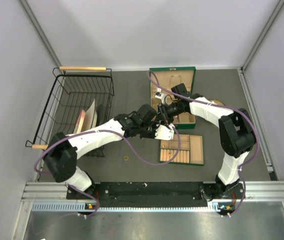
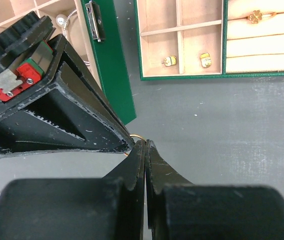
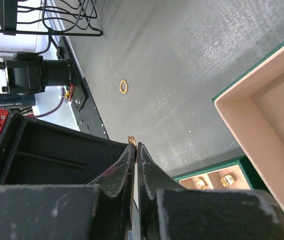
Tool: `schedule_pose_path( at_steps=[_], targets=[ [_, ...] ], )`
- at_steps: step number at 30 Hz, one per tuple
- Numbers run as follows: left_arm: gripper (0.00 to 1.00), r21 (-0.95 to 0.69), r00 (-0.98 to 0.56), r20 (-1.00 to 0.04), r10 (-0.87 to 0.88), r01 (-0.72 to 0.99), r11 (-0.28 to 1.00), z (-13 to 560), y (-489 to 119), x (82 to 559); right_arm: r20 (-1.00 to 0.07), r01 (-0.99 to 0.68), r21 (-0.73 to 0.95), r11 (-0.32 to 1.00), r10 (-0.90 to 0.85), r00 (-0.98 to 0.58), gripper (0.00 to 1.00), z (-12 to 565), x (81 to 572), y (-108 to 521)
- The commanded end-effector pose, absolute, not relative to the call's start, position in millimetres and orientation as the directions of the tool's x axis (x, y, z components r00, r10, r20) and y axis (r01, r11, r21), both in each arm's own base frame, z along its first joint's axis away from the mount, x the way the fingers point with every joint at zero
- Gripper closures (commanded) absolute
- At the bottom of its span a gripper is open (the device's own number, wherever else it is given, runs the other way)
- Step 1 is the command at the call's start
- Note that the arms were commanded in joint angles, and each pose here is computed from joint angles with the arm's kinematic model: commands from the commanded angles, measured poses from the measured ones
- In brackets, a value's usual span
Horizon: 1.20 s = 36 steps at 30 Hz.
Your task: Organize the mixed jewelry
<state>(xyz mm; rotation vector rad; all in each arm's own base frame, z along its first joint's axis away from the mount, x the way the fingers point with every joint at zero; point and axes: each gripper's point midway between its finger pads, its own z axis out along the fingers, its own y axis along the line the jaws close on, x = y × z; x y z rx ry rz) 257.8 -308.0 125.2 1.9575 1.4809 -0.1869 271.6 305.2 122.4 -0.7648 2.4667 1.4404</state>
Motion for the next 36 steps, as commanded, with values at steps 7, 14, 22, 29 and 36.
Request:
schedule_pose_path(
  at_steps=[7,14,22,29,36],
  targets=[
    [0.82,0.496,0.364,-0.501,0.785,0.864,-0.085,143.1,-301.9,260.6,-0.495,-0.591,0.711,0.381,-0.326,-0.805,1.0,149.5,286.9,307.8],
    [0.64,0.473,0.275,-0.624,0.731,0.878,0.074,184.3,-302.9,258.9,-0.532,-0.598,0.688,0.41,-0.276,-0.801,1.0,167.7,304.5,289.3],
    [0.59,0.213,0.037,-0.856,0.516,0.934,0.288,238.7,-298.6,275.3,-0.645,-0.666,0.619,0.417,-0.215,-0.734,1.0,216.2,311.5,265.4],
    [0.58,-0.193,-0.263,-0.949,0.174,0.921,0.34,294.6,-306.6,290.1,-0.804,-0.784,0.486,0.386,-0.154,-0.574,1.0,294.0,309.9,261.4],
    [0.57,-0.407,-0.406,-0.913,-0.048,0.892,0.198,336.2,-320.9,293.4,-0.863,-0.81,0.43,0.398,-0.083,-0.499,1.0,339.1,312.7,260.8]
  ],
)
